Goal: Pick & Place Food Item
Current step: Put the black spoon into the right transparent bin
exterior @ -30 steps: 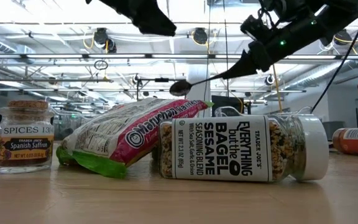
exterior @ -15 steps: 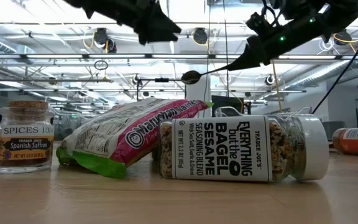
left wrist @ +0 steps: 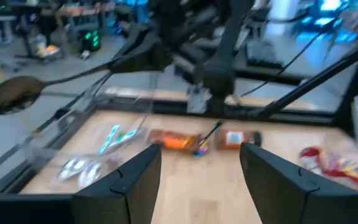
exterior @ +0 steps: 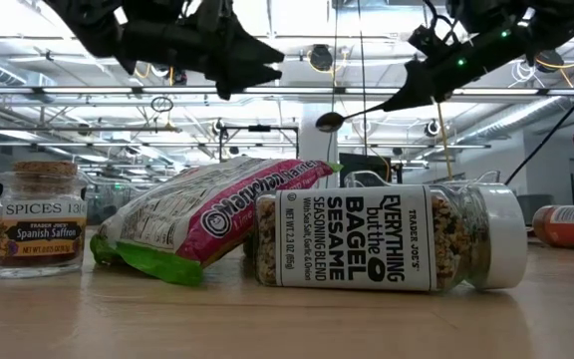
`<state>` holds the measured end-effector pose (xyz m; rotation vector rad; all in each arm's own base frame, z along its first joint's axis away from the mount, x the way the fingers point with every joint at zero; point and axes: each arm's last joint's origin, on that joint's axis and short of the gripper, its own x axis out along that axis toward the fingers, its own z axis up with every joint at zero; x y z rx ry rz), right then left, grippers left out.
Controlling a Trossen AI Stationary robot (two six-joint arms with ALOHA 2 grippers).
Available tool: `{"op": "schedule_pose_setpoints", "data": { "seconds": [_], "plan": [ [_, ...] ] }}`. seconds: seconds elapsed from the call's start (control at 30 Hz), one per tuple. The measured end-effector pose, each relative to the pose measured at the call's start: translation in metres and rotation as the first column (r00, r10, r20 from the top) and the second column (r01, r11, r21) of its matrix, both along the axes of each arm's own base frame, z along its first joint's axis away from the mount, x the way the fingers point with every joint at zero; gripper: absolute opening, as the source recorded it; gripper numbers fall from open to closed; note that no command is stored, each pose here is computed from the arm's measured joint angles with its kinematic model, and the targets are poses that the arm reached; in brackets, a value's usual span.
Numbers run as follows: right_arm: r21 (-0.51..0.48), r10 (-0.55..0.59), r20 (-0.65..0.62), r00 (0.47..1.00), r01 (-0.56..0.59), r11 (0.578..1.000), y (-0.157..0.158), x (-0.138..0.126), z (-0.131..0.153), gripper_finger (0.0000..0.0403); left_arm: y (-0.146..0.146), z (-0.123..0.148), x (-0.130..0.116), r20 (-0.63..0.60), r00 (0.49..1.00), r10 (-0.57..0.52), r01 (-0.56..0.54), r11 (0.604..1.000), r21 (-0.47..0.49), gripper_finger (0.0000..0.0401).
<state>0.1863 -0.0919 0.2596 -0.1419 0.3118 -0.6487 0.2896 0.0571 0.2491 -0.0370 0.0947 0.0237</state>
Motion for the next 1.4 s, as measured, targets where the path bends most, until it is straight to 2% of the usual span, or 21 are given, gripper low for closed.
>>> {"op": "schedule_pose_setpoints", "data": {
  "seconds": [0.17, 0.3, 0.57, 0.73, 0.87, 1.0, 1.4],
  "plan": [
    [0.035, -0.004, 0.02, 1.0, 0.003, 0.999, -0.009, -0.009, 0.002, 0.0, -0.01, -0.005, -0.001, 0.023, 0.999, -0.046, 0.046, 0.999, 0.012, 0.0228],
    [0.047, -0.052, -0.002, 0.999, 0.052, 0.998, -0.017, -0.015, 0.0, 0.0, -0.016, -0.005, -0.001, 0.026, 0.997, -0.07, 0.07, 0.997, 0.016, 0.0228],
    [0.129, -0.066, -0.047, 0.997, 0.072, 0.989, -0.032, -0.034, -0.025, 0.0, -0.025, -0.004, 0.001, 0.028, 0.995, -0.097, 0.096, 0.995, 0.02, 0.0228],
    [0.172, -0.091, -0.045, 0.995, 0.098, 0.98, -0.039, -0.045, -0.031, 0.0, -0.026, -0.005, 0.001, 0.022, 0.995, -0.102, 0.101, 0.994, 0.038, 0.0228],
    [0.229, -0.099, -0.092, 0.991, 0.118, 0.966, -0.041, -0.051, -0.037, 0.0, -0.025, -0.005, 0.001, 0.022, 0.995, -0.098, 0.097, 0.995, 0.039, 0.0228],
    [0.268, -0.11, -0.152, 0.982, 0.148, 0.952, -0.041, -0.056, -0.044, 0.0, -0.025, -0.005, 0.001, 0.021, 0.995, -0.098, 0.096, 0.994, 0.045, 0.0228],
    [0.316, -0.107, -0.211, 0.972, 0.171, 0.933, -0.041, -0.057, -0.052, 0.0, -0.025, -0.005, 0.001, 0.017, 0.995, -0.097, 0.097, 0.994, 0.044, 0.0228]
  ]
}}
